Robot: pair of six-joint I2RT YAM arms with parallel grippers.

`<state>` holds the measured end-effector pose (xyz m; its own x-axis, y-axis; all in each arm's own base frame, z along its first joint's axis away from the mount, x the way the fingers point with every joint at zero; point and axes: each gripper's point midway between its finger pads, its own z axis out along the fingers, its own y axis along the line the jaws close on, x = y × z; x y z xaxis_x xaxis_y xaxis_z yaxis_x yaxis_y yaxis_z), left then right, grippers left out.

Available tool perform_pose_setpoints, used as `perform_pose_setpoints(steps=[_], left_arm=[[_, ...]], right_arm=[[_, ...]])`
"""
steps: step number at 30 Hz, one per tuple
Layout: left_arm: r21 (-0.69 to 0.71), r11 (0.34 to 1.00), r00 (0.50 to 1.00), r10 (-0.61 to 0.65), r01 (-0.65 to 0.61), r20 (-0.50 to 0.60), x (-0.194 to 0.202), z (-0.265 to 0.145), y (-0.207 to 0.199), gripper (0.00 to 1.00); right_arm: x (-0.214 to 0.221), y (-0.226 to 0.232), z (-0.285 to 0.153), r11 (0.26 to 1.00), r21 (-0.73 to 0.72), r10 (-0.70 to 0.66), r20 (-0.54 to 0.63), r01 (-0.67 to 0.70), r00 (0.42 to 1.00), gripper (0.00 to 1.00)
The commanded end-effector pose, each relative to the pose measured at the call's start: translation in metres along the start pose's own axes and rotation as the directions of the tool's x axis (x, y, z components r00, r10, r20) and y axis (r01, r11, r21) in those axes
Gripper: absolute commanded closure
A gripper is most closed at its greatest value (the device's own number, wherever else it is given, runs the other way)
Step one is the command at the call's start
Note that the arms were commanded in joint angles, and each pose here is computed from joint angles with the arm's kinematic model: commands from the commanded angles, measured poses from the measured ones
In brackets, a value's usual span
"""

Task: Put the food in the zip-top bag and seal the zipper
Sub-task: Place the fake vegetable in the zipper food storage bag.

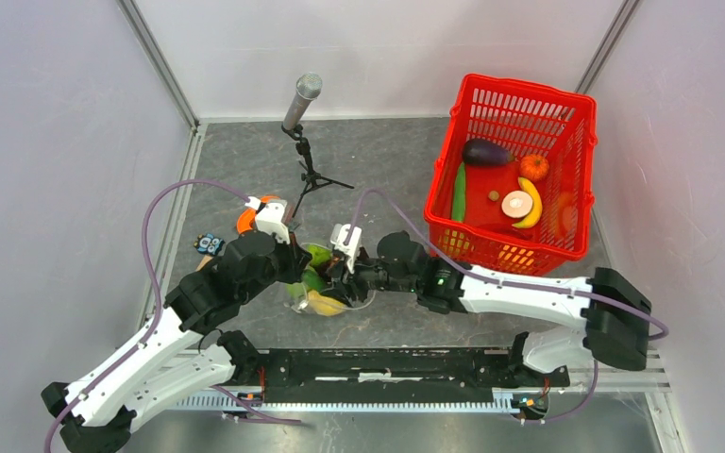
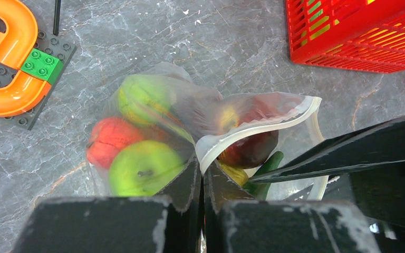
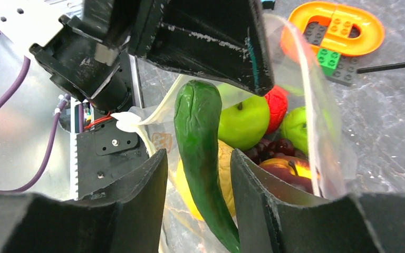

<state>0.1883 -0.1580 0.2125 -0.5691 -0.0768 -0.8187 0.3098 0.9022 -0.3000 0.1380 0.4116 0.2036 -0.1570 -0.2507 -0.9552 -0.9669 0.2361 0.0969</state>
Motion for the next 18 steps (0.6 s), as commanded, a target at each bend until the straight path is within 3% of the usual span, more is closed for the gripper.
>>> perform_pose_setpoints(steps=[1, 2, 3, 5, 6, 11, 14, 18], left_arm=[[0.063, 0.997, 0.996, -0.050, 0.046, 0.067, -0.020, -0.004, -0.015, 0.96], [0.066, 0.997, 0.997, -0.050, 0.046, 0.064, -0.020, -0.004, -0.016, 0.96], [0.068, 0.997, 0.997, -0.049, 0.045, 0.063, -0.020, -0.005, -0.016, 0.96], [0.066, 0.997, 0.997, -0.050, 0.045, 0.067, -0.021, -0.006, -0.016, 0.96], [0.064, 0.997, 0.996, -0.047, 0.043, 0.071, -0.022, -0.007, -0.015, 0.96], [0.042, 0.998, 0.996, -0.041, 0.038, 0.085, -0.025, -0.011, -0.010, 0.96], [0.042, 0.998, 0.995, -0.043, 0.039, 0.094, -0.028, -0.011, -0.010, 0.96], [0.059, 0.998, 0.995, -0.043, 0.038, 0.087, -0.028, -0.009, -0.015, 0.96]], right_arm=[[-0.005, 0.008, 0.021, 0.998, -0.065, 0.030, 0.052, -0.027, 0.998, 0.46], [-0.003, 0.007, 0.026, 0.998, -0.062, 0.028, 0.049, -0.025, 0.998, 0.42], [-0.001, 0.002, 0.030, 0.999, -0.037, 0.023, 0.046, -0.021, 0.999, 0.45], [0.007, -0.009, 0.036, 1.000, 0.013, 0.017, 0.018, -0.017, 1.000, 0.69], [0.011, -0.011, 0.037, 1.000, 0.023, 0.018, 0.001, -0.018, 1.000, 0.75], [0.032, -0.007, 0.038, 1.000, -0.006, 0.018, -0.103, -0.018, 0.995, 0.93], [0.048, -0.022, 0.042, 0.996, 0.083, 0.042, -0.198, -0.026, 0.979, 0.89], [0.045, -0.035, 0.052, 0.984, 0.166, 0.099, -0.192, -0.067, 0.976, 0.77]])
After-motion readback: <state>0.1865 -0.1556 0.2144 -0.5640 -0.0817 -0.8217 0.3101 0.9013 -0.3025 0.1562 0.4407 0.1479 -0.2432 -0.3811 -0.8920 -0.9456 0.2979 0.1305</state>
